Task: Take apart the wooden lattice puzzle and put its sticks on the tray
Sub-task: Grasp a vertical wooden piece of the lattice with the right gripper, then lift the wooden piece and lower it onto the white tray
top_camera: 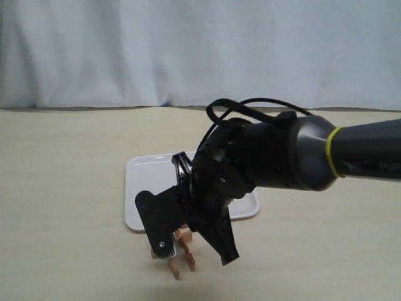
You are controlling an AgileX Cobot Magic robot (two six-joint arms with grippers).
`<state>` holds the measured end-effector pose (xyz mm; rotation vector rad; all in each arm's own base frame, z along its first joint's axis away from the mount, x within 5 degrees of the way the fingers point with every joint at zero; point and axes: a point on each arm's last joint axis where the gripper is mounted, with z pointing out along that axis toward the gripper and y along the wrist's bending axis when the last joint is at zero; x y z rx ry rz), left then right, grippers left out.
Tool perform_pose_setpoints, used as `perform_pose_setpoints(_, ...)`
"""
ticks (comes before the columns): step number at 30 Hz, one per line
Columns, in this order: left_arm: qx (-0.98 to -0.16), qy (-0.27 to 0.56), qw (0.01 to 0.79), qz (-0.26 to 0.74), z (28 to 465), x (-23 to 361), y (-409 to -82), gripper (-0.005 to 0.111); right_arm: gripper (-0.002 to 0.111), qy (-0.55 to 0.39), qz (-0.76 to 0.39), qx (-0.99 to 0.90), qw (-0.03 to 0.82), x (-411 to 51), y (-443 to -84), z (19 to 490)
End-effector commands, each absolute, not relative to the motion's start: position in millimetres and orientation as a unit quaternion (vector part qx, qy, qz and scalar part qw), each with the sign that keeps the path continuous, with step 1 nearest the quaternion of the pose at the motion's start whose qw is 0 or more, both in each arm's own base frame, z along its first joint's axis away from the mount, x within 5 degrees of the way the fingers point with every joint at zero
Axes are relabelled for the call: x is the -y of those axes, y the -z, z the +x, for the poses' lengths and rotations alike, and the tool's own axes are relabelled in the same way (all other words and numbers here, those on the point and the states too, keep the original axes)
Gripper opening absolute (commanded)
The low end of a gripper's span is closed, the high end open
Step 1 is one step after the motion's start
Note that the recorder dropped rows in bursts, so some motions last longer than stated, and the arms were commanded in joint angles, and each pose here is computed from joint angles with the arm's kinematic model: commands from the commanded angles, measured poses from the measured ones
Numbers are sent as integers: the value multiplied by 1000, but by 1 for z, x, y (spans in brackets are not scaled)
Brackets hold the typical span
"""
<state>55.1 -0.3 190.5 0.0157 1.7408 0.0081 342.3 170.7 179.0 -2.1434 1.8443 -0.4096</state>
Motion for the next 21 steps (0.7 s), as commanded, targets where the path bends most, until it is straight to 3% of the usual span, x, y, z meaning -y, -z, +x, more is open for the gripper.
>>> perform_pose_setpoints(1,-762,-4,647,6,55,0,-191,0,7,184,-686,-675,200,-159,-198,355)
perform_pose_setpoints(6,-762,-4,647,6,55,0,-191,0,7,239,-590,-734,238,-127,-198,379)
perform_pose_setpoints(12,-762,-4,648,6,55,0,-191,0,7,290,-490,-788,235,-90,-170,402)
perform_pose_setpoints(21,-762,-4,648,6,55,0,-191,0,7,290,-459,-815,203,-93,-145,424)
